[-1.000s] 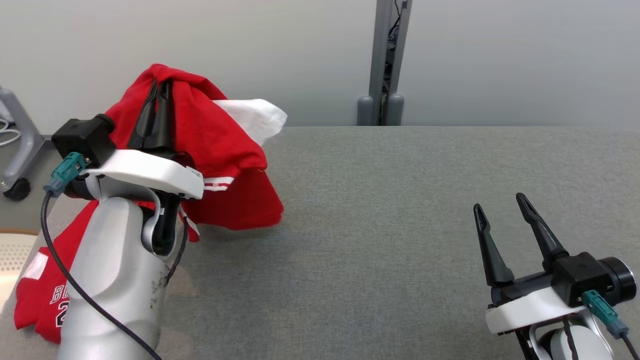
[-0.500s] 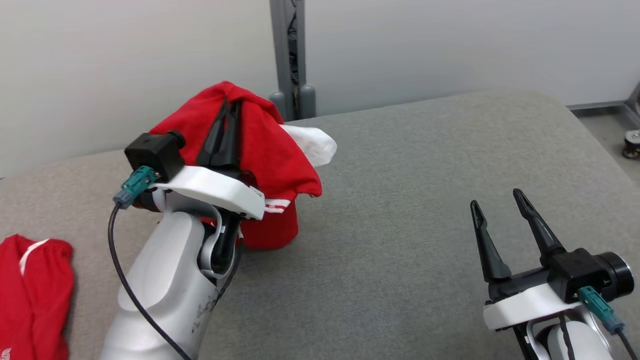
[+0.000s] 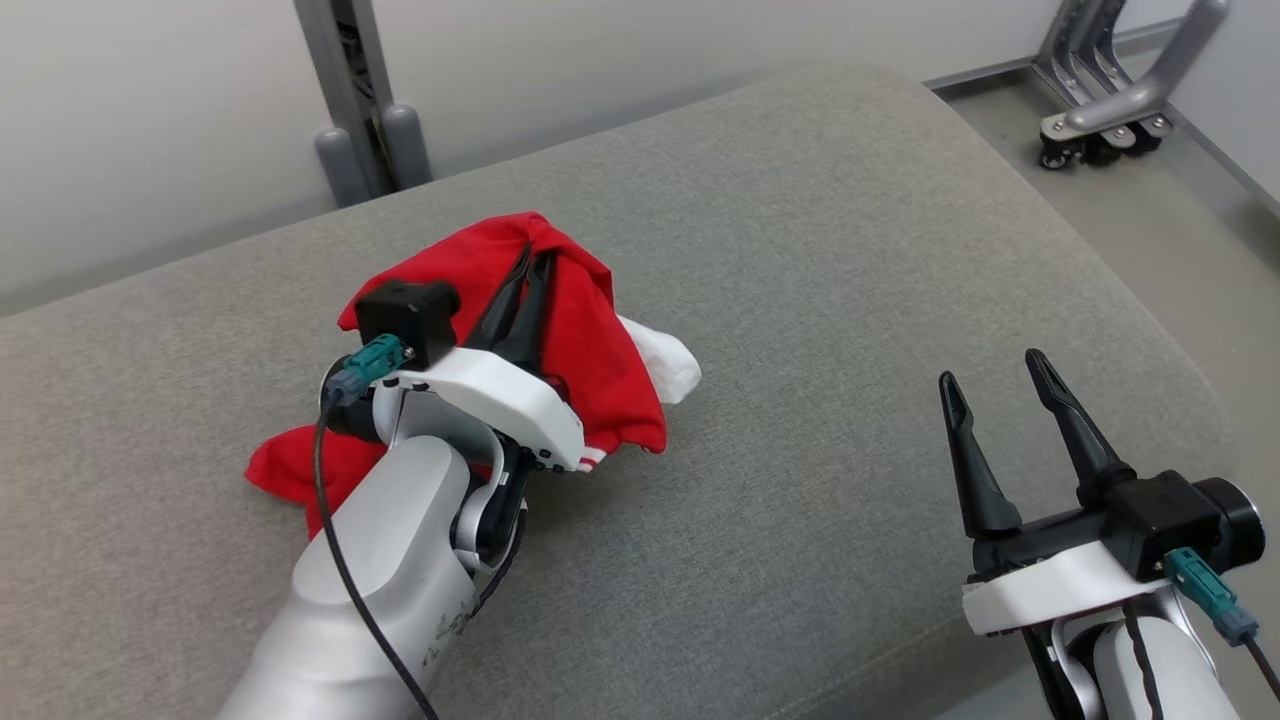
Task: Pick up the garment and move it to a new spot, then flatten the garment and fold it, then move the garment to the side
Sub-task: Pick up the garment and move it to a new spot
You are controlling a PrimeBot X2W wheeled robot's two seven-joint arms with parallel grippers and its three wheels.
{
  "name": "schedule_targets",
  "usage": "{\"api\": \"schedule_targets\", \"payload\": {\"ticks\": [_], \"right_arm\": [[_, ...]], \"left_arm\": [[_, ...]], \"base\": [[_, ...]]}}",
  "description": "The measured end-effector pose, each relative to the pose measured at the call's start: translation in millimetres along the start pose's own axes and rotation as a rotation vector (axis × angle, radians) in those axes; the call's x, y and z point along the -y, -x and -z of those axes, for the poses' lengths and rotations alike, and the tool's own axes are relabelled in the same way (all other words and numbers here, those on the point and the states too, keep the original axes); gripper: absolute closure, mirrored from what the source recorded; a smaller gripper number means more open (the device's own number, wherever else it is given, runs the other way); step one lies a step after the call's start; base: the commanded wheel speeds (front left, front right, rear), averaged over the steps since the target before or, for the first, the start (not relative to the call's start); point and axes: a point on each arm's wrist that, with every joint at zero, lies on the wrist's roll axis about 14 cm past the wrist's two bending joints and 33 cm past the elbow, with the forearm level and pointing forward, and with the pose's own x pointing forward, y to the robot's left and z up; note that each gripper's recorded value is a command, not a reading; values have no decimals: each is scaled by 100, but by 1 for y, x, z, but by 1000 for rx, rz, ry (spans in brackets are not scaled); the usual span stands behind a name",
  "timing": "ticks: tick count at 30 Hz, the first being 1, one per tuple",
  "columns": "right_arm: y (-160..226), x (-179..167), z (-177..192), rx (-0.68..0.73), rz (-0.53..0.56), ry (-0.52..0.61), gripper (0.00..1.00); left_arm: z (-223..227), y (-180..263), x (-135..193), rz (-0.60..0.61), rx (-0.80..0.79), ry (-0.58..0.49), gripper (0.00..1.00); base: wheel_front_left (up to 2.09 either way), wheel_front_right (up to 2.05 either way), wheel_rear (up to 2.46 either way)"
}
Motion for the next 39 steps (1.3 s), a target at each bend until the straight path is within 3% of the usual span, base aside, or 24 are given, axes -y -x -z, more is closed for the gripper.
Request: {"api": "schedule_targets", "payload": {"ticks": [1,2,3,10,20,32,39], "right_arm": [[0,2,1,-4,7,2,0],[1,5,3,-12,16,1,0],[3,7,6,-22,21,3,0],[4,15,16,-55,47,3,0],[-13,-13,2,5,-39,0,0],[-21,-73,-14,67,-205,-75,0],[-15,-98,-16,71,-276,-109,0]], "left_arm": [[9,-3,2,6,-27,-10,100],[19,-5,4,11,-55,-33,56],[28,-7,6,21,-79,-51,0],[51,-8,16,69,-146,-55,0],[4,16,-31,-94,-33,-120,0],[-40,132,-121,-438,100,-248,0],[-46,205,-145,-613,171,-205,0]], "base": [[0,0,0],[0,0,0],[0,0,0],[0,0,0],[0,0,0],[0,0,0],[0,0,0]]}}
